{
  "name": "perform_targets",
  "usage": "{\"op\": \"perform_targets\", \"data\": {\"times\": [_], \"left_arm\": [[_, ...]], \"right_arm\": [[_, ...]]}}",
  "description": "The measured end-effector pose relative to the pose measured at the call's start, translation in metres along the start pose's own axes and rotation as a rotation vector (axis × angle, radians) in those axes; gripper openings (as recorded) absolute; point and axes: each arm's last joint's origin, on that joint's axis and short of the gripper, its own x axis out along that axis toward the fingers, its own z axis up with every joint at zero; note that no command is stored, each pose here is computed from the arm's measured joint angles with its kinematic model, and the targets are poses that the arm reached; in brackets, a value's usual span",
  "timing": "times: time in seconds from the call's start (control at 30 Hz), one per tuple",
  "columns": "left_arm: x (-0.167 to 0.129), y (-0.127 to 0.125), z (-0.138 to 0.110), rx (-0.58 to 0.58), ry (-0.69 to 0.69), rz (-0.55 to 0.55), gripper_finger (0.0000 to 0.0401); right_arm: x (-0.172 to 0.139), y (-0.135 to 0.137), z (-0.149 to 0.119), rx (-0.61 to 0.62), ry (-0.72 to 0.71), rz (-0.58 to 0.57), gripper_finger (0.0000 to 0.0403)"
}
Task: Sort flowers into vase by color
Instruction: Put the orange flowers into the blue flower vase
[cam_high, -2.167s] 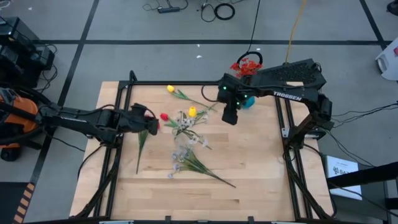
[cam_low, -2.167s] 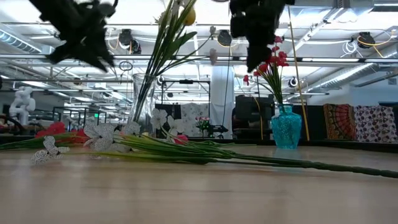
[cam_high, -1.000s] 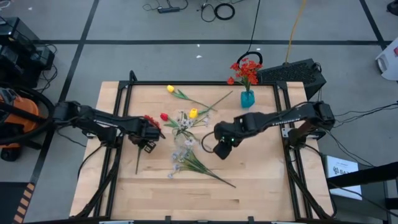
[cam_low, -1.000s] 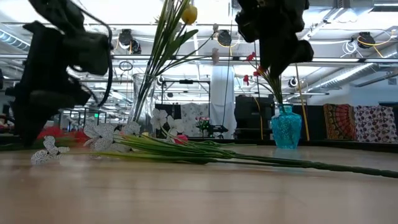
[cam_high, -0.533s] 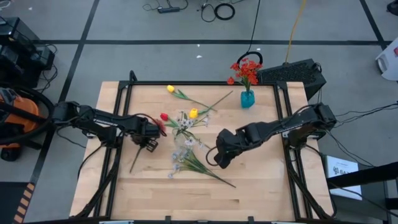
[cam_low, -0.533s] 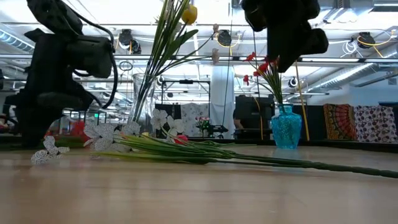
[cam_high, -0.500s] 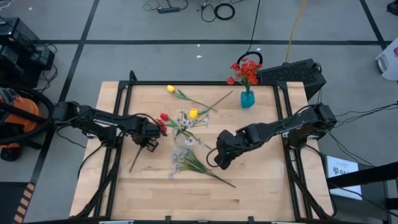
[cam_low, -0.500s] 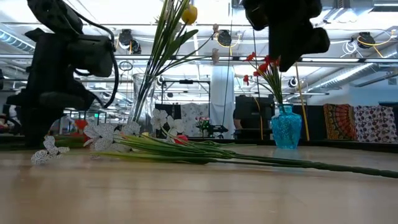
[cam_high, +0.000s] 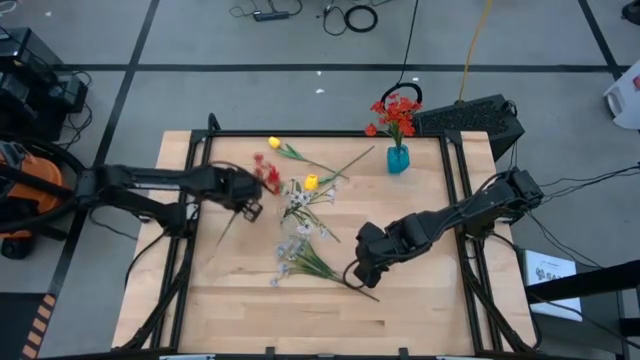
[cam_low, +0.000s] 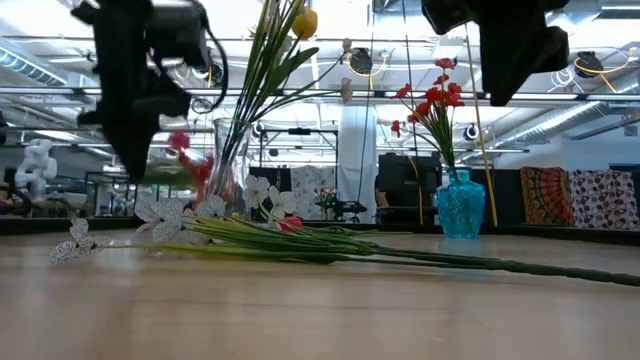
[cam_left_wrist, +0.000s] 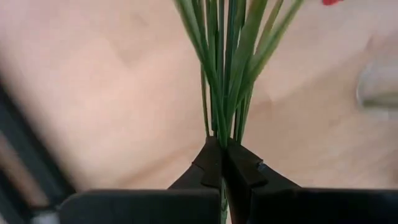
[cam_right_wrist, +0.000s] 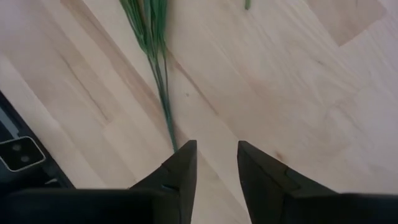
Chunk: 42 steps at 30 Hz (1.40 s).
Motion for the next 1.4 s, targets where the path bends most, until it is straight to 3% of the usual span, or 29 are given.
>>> {"op": "perform_targets", "data": {"times": [0.13, 0.43, 0.6, 0.7, 0.8, 1.0, 1.17, 1.3, 1.4], "left_arm": [[-0.042, 0.012, 0.023, -0.002, -0.167, -0.027, 0.0001], [-0.136, 0.018, 0.066, 0.052, -0.634, -0.236, 0.0001], [-0.179, 0.014, 0.079, 0.079, -0.839, -0.451, 0.0], [-0.2, 0.011, 0.084, 0.095, -0.94, -0.608, 0.0], [-0.219, 0.006, 0.087, 0.124, -1.053, -0.773, 0.0], [-0.229, -0.026, 0.094, 0.217, -1.143, -1.011, 0.0], [-0.222, -0.062, 0.102, 0.281, -1.172, -1.14, 0.0], [-0.216, -0.093, 0.114, 0.32, -1.137, -1.171, 0.0], [-0.208, -0.118, 0.125, 0.373, -1.089, -1.199, 0.0]], "right_arm": [[0.0, 0.001, -0.003, -0.032, 0.004, -0.002, 0.0091], [0.016, 0.0, -0.023, -0.073, 0.035, -0.009, 0.0053], [0.033, -0.007, -0.036, -0.042, 0.06, 0.067, 0.0027], [0.032, -0.015, -0.043, -0.007, 0.02, 0.158, 0.0009], [0.024, -0.032, -0.052, 0.049, -0.027, 0.175, 0.0002], [-0.011, -0.07, -0.066, 0.13, -0.212, 0.22, 0.0002], [-0.05, -0.1, -0.063, 0.165, -0.505, 0.235, 0.0001], [-0.079, -0.121, -0.059, 0.212, -0.738, 0.256, 0.0001], [-0.096, -0.134, -0.055, 0.204, -0.829, 0.284, 0.0001]]}}
